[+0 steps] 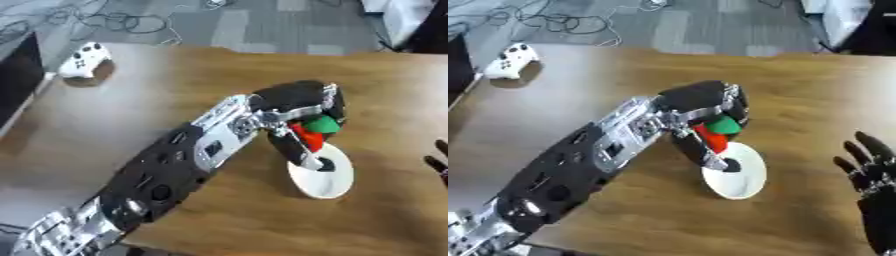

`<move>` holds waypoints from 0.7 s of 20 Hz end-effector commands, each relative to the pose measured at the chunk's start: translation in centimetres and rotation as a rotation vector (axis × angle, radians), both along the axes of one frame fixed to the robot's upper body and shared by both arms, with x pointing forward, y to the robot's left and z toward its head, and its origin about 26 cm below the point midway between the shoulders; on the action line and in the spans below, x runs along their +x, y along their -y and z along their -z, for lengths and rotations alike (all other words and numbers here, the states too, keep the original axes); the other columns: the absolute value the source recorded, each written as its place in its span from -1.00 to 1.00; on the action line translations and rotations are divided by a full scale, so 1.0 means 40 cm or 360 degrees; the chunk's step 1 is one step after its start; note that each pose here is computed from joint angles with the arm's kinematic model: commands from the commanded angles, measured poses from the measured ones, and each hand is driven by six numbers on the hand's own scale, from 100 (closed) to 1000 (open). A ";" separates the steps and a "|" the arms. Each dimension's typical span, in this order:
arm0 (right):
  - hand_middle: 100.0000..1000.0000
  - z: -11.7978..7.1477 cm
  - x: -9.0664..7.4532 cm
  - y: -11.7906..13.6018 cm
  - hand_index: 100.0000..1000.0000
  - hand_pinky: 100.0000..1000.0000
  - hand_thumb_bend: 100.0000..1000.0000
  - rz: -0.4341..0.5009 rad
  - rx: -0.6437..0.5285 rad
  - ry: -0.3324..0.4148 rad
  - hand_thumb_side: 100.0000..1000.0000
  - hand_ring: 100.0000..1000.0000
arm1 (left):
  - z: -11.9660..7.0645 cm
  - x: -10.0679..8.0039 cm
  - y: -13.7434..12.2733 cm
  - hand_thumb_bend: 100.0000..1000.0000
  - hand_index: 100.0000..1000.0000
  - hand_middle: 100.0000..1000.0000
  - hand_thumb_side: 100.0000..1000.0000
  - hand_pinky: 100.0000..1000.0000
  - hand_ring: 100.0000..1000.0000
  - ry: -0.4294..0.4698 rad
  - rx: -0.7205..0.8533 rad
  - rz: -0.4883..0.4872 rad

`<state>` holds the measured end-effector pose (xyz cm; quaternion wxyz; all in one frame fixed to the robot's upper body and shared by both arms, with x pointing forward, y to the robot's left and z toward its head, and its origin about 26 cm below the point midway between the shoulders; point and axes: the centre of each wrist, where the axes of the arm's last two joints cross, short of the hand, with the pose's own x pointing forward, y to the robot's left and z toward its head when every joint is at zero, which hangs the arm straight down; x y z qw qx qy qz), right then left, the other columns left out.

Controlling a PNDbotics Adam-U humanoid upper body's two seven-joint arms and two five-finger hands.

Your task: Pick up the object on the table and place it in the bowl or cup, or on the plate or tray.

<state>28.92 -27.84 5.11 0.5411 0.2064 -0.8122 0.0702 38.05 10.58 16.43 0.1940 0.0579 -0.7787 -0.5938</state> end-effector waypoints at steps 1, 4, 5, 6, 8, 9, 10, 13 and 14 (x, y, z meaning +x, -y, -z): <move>0.87 -0.023 0.001 0.009 0.76 0.71 -1.00 -0.0001 -0.0032 0.0053 0.93 0.87 | -0.024 -0.003 0.019 -0.16 -0.49 -0.76 -1.00 -1.00 -0.78 0.0022 -0.0016 0.0056; 0.87 -0.022 0.001 0.008 0.76 0.72 -1.00 -0.0004 -0.0034 0.0052 0.93 0.87 | -0.026 -0.007 0.034 -0.17 -0.48 -0.75 -1.00 -1.00 -0.78 0.0019 -0.0011 0.0095; 0.87 -0.023 0.002 0.008 0.76 0.72 -1.00 -0.0006 -0.0035 0.0053 0.93 0.87 | -0.027 -0.008 0.038 -0.17 -0.48 -0.75 -1.00 -1.00 -0.78 0.0018 -0.0008 0.0107; 0.87 -0.023 0.002 0.008 0.76 0.72 -1.00 -0.0007 -0.0036 0.0054 0.93 0.87 | -0.028 -0.008 0.041 -0.17 -0.48 -0.75 -1.00 -1.00 -0.78 0.0018 -0.0004 0.0115; 0.87 -0.024 0.002 0.007 0.76 0.72 -1.00 -0.0011 -0.0037 0.0056 0.93 0.87 | -0.031 -0.009 0.047 -0.17 -0.48 -0.75 -1.00 -1.00 -0.77 0.0021 0.0001 0.0127; 0.87 -0.024 0.002 0.006 0.76 0.72 -1.00 -0.0013 -0.0037 0.0056 0.93 0.87 | -0.032 -0.009 0.049 -0.18 -0.47 -0.75 -1.00 -1.00 -0.77 0.0023 0.0002 0.0130; 0.87 -0.024 0.003 0.006 0.76 0.72 -1.00 -0.0014 -0.0038 0.0057 0.93 0.87 | -0.033 -0.009 0.049 -0.18 -0.47 -0.75 -1.00 -1.00 -0.77 0.0025 0.0002 0.0131; 0.86 -0.026 0.003 0.005 0.76 0.72 -1.00 -0.0018 -0.0037 0.0062 0.93 0.87 | -0.033 -0.008 0.047 -0.18 -0.46 -0.73 -1.00 -1.00 -0.74 0.0026 0.0005 0.0130; 0.86 -0.027 0.003 0.005 0.76 0.72 -1.00 -0.0019 -0.0037 0.0064 0.93 0.87 | -0.033 -0.008 0.047 -0.18 -0.46 -0.73 -1.00 -1.00 -0.74 0.0026 0.0006 0.0132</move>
